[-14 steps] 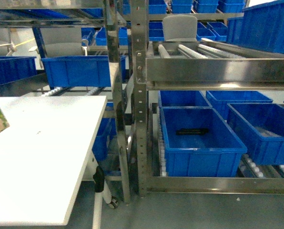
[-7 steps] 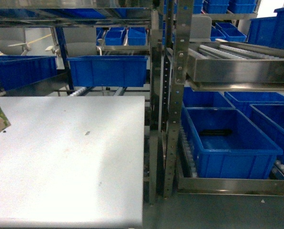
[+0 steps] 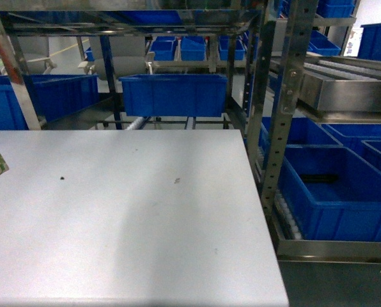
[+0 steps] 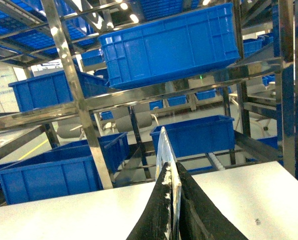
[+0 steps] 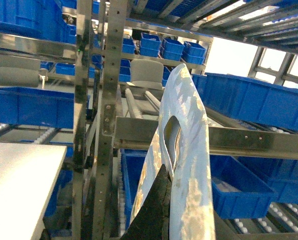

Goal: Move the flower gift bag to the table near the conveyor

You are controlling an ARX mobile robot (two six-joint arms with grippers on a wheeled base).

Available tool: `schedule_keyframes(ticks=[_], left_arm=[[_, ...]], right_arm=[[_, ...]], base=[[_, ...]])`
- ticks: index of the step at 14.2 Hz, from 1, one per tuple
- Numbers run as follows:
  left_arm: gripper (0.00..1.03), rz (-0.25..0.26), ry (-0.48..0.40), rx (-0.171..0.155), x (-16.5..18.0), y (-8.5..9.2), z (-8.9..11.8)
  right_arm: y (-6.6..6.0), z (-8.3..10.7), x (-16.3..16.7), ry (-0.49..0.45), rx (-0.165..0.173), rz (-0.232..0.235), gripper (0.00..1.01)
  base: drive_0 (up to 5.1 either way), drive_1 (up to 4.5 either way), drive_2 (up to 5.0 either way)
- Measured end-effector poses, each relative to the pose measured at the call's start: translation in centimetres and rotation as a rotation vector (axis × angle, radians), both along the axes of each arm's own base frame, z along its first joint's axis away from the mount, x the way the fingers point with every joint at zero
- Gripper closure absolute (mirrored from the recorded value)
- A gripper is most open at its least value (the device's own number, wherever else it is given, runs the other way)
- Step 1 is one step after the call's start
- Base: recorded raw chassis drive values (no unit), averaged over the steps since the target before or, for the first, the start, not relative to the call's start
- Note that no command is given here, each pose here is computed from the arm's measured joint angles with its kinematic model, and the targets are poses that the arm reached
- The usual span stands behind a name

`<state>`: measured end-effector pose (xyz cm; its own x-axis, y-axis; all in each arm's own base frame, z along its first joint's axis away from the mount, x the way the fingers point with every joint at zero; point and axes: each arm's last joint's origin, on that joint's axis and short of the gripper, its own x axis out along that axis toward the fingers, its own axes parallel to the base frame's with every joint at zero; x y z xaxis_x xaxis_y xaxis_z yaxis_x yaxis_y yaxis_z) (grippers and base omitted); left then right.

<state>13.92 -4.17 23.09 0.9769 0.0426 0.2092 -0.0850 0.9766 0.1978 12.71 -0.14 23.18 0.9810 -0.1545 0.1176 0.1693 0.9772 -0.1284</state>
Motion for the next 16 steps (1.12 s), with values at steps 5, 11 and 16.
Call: schedule_keyframes(ticks=[5,11,16], left_arm=[[1.01,0.000,-0.001,0.000,-0.01,0.00,0.01],[1.01,0.000,0.001,0.001,0.01,0.00,-0.01],[1.01,0.000,0.001,0.001,0.01,0.00,-0.01]], right_arm=[[0.00,0.03,-0.02,-0.003,0.000,0.000,0.99],[0.00,-0.03,0.00,0.003,0.000,0.000,0.99],[0.00,0.00,0.00,0.000,0.000,0.000,0.99]], base=[[-5.1,2.32,2.3],[-5.1,2.32,2.3],[-5.1,2.32,2.3]])
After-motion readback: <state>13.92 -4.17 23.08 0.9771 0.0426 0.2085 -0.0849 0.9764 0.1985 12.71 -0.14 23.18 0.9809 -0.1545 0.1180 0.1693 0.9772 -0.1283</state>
